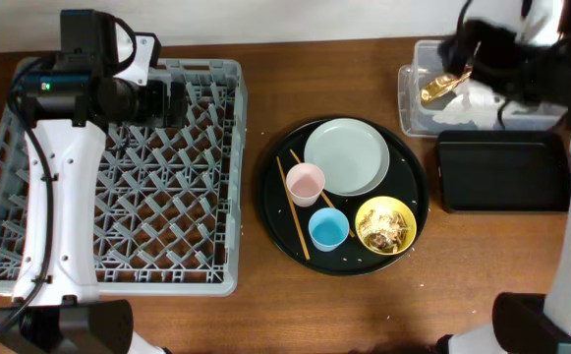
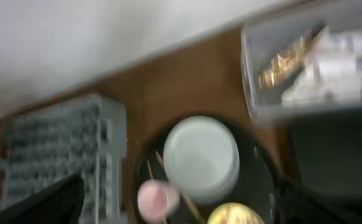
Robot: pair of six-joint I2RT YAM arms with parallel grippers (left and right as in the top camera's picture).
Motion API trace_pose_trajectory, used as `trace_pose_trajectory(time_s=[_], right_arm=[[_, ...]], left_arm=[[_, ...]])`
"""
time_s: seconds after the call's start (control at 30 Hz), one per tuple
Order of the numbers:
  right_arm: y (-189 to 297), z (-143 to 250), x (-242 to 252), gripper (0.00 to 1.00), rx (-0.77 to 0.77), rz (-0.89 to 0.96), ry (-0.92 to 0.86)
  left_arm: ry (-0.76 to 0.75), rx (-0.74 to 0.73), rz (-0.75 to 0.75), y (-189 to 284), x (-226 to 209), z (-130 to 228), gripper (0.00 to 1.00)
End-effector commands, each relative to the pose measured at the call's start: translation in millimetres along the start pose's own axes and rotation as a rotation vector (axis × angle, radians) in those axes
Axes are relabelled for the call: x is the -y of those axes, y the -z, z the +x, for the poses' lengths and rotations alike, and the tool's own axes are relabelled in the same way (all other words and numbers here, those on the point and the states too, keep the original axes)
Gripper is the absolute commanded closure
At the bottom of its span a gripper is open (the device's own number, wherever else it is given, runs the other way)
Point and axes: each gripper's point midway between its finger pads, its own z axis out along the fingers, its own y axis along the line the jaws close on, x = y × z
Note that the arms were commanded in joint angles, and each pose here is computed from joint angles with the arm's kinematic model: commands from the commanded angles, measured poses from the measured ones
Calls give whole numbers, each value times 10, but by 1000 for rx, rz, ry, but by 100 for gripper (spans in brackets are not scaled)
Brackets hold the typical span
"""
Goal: Sort waste into correct bins and load items into the dishwasher rack
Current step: 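Grasp the yellow bowl with the right gripper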
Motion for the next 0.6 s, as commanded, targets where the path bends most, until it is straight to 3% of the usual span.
trace_pose_trajectory(time_s=[0.0,0.07,0.17,0.27,0.3,0.4,0.57], right_arm=[[-23,657,-16,2,-253,56,5],[-252,1085,-6,2,-398,176,50],[-873,1752,169,2,-545,351,-66],[-1293,2196,437,1,-621,395,-91],[-1370,2279,495,5,-630,400,-91],[-1581,2562,684,37,-650,429,-124],[-1958,2757,526,40,-558,365,-6]], left_arm=[[-8,15,-4,43,-15,-40,0],[-8,15,-4,43,-15,-40,0],[-8,15,-4,43,-15,-40,0],[-8,15,-4,43,-15,-40,0],[-8,15,-4,43,-15,-40,1],[-8,15,-4,43,-15,-40,0],[-8,15,-4,43,-15,-40,0]])
